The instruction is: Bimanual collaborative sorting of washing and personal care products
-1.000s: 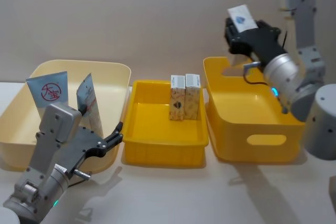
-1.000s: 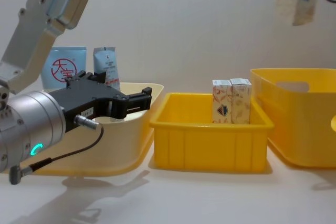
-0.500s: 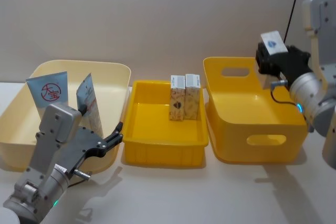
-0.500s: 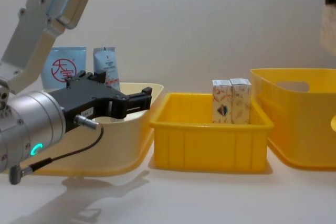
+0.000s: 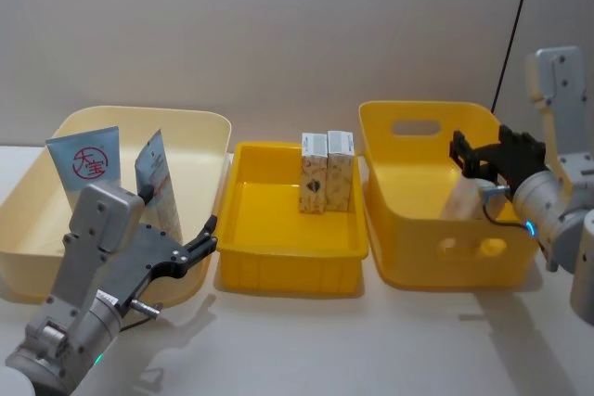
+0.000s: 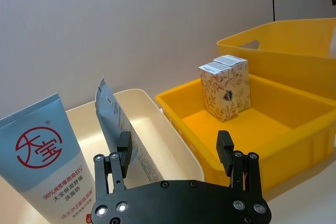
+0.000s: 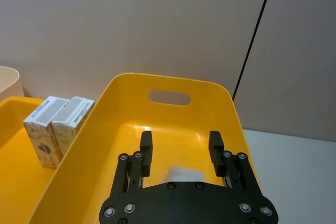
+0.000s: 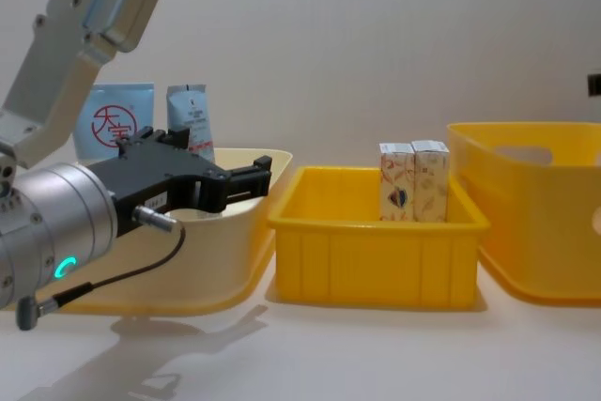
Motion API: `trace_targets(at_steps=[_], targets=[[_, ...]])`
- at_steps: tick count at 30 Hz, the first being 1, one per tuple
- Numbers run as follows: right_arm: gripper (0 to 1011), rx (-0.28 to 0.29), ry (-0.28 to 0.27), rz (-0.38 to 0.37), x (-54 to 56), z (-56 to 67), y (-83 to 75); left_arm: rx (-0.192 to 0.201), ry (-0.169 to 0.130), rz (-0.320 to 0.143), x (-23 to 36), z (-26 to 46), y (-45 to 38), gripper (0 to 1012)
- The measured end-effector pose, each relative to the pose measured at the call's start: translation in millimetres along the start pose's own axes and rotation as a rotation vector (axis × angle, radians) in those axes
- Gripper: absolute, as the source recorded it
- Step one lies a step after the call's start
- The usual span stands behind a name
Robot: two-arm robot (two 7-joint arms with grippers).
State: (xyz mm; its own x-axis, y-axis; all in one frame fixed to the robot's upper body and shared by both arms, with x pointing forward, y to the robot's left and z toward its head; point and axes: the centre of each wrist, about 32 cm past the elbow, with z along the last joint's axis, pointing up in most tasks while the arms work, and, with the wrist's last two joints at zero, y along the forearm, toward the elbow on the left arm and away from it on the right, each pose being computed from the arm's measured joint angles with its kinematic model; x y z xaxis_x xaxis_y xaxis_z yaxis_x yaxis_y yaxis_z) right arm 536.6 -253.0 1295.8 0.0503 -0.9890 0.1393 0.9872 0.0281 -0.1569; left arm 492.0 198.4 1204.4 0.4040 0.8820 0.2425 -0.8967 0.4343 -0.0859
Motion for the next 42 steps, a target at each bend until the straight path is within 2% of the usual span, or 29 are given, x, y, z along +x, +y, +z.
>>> trace_targets(at_steps=[5, 6, 7, 13, 29, 35, 42], targets=[[787, -0.02, 0.0, 0.0, 0.9, -4.5, 1.1, 0.0, 0.0, 0.0, 0.0, 0.0, 0.0, 1003], [843, -0.025, 0.0, -0.001, 1.2, -5.8, 1.4, 0.0, 0.0, 0.0, 0.0, 0.0, 0.0, 1003], [843, -0.025, 0.0, -0.001, 1.2, -5.8, 1.4, 0.0, 0.0, 0.0, 0.0, 0.0, 0.0, 1003], [998, -0.042, 0.0, -0.001, 1.9, -9.9, 2.3, 0.0, 0.0, 0.0, 0.0, 0.0, 0.0, 1003], [1001, -0.059, 0.001, -0.002, 2.8, -13.8, 3.2, -0.001, 0.0, 0.0, 0.1, 0.2, 0.0, 1003], [1001, -0.06, 0.001, -0.003, 3.0, -14.2, 3.2, -0.005, -0.001, 0.0, 1.3, 2.5, 0.6, 1003], [1001, -0.063, 0.001, -0.002, 3.0, -14.8, 3.3, -0.003, 0.001, -0.04, 4.7, 8.1, 0.9, 1004]])
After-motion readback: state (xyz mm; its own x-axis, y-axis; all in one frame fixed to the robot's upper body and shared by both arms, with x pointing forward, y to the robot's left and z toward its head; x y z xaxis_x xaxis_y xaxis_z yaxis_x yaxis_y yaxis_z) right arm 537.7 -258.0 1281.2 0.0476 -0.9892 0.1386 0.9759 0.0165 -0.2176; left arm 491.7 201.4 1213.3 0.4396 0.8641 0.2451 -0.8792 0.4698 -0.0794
